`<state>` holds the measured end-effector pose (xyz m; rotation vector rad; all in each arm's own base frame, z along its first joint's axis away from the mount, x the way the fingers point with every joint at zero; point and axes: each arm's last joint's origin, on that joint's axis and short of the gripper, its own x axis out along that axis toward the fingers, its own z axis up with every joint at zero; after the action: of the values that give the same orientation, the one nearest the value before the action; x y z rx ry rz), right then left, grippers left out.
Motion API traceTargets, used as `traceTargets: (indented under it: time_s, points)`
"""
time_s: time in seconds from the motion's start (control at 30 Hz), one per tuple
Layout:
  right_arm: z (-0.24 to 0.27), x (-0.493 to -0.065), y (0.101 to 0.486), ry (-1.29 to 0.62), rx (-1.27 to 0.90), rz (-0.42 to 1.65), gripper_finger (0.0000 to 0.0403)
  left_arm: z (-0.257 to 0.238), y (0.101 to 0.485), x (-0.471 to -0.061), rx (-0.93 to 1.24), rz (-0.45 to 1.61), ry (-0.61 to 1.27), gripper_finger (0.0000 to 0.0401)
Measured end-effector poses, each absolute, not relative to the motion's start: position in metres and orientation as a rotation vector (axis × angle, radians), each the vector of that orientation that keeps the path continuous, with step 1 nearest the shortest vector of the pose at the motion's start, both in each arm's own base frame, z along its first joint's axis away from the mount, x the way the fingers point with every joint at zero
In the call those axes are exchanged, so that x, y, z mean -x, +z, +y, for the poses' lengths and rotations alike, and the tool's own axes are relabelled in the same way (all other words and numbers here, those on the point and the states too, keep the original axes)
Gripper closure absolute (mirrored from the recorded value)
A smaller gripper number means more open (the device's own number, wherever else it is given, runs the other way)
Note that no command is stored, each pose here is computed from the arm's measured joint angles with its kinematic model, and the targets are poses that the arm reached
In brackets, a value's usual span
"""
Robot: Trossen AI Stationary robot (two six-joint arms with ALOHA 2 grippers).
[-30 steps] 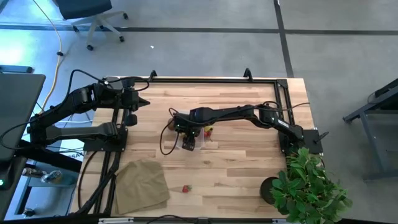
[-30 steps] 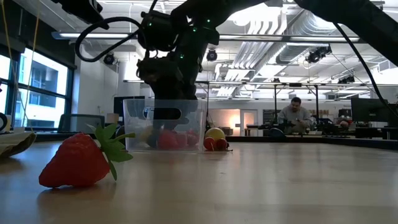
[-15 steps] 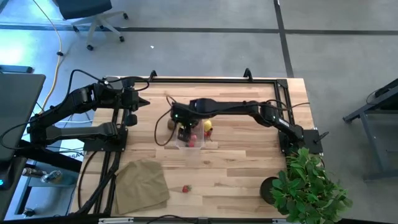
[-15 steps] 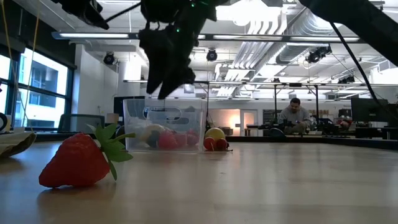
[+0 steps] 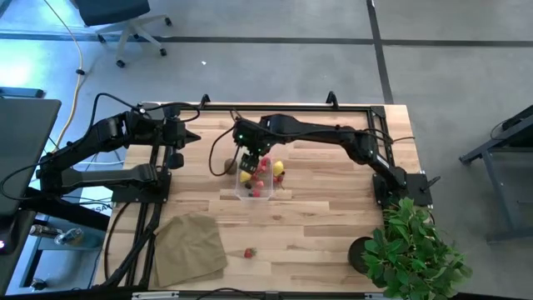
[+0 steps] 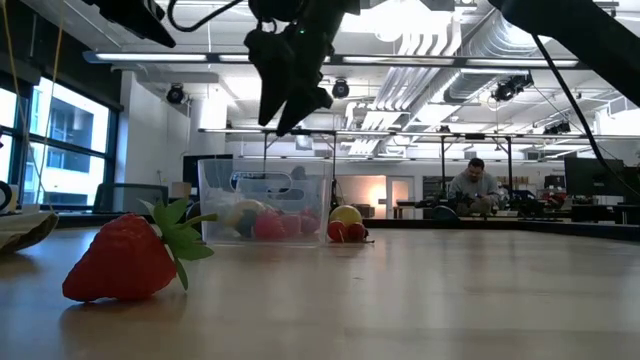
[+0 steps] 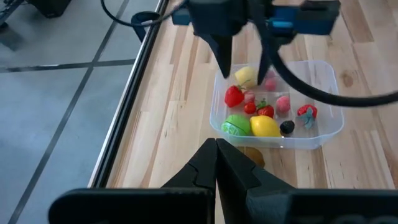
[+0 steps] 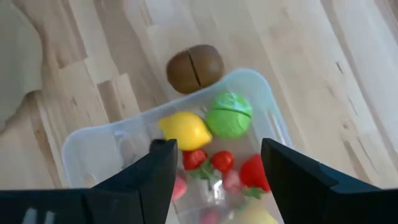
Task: Pick and placing Produce into tupperware
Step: Put the lemon into the transparent bin
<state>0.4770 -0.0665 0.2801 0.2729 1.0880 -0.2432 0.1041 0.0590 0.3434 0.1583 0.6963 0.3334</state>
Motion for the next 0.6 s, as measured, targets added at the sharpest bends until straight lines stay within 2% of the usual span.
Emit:
traceTargets:
  time_s: [0.6]
  points:
    - [-0.086, -0.460, 0.290, -0.290, -0.310, 1.144, 0.0179, 0.059, 0.343, -0.104, -0.158, 0.696, 0.334, 0.0400]
